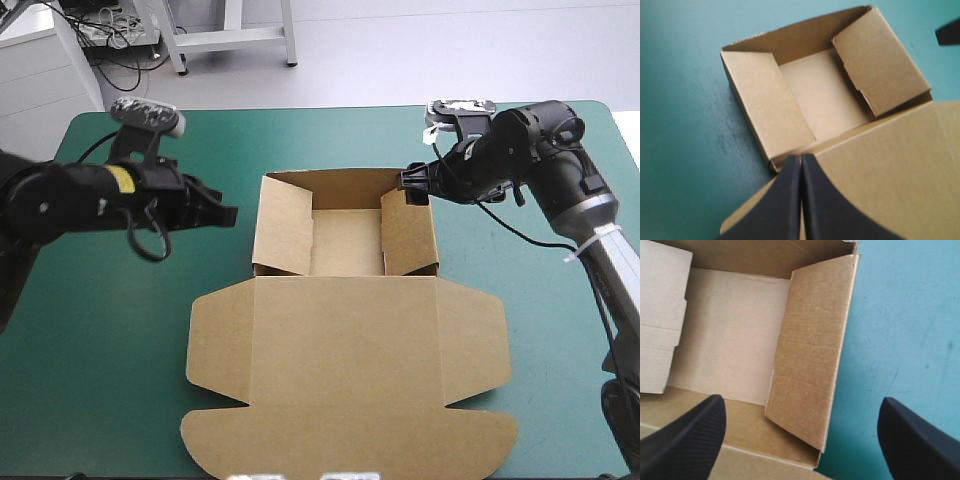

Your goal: Fold the box

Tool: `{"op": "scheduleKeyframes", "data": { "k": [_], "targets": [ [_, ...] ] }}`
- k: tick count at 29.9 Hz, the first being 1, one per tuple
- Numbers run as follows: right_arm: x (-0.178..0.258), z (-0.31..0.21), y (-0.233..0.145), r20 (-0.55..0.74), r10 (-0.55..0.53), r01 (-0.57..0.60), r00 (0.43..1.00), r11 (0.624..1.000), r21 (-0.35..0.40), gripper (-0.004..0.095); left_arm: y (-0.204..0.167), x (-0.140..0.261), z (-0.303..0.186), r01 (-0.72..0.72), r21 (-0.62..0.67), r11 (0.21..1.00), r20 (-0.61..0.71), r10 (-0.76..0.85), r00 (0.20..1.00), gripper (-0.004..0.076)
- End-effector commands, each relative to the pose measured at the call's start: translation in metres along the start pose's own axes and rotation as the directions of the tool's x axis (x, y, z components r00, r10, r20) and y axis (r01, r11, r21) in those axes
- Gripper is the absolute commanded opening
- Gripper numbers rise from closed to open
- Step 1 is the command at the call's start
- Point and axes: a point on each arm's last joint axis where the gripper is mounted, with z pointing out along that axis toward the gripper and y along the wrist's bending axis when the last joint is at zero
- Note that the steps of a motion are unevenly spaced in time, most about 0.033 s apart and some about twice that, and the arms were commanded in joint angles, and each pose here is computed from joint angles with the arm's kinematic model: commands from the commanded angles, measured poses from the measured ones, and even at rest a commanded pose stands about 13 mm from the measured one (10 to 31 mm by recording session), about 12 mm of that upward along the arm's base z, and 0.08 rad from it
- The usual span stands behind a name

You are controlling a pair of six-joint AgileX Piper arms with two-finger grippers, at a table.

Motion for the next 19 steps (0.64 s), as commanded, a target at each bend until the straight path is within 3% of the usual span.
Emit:
{"op": "scheduleKeyframes", "data": {
  "k": [1,7,19],
  "targets": [
    [-0.004,-0.003,-0.003,0.019,-0.001,0.0,1.0,1.0,0.025,0.0763,-0.002,0.036,-0.035,-0.027,-0.01,1.0,0.019,0.027,0.999,-0.0032],
    [-0.01,0.038,-0.006,-0.069,-0.011,0.015,0.998,0.998,0.053,0.0764,0.007,0.1,-0.048,-0.009,-0.049,0.999,0.02,0.01,1.0,-0.0032],
    [-0.008,0.116,-0.013,-0.238,0.025,-0.004,0.971,0.996,0.087,0.0761,0.03,0.198,-0.038,-0.042,-0.151,0.988,0.143,0.064,0.988,-0.0032]
  ]
}}
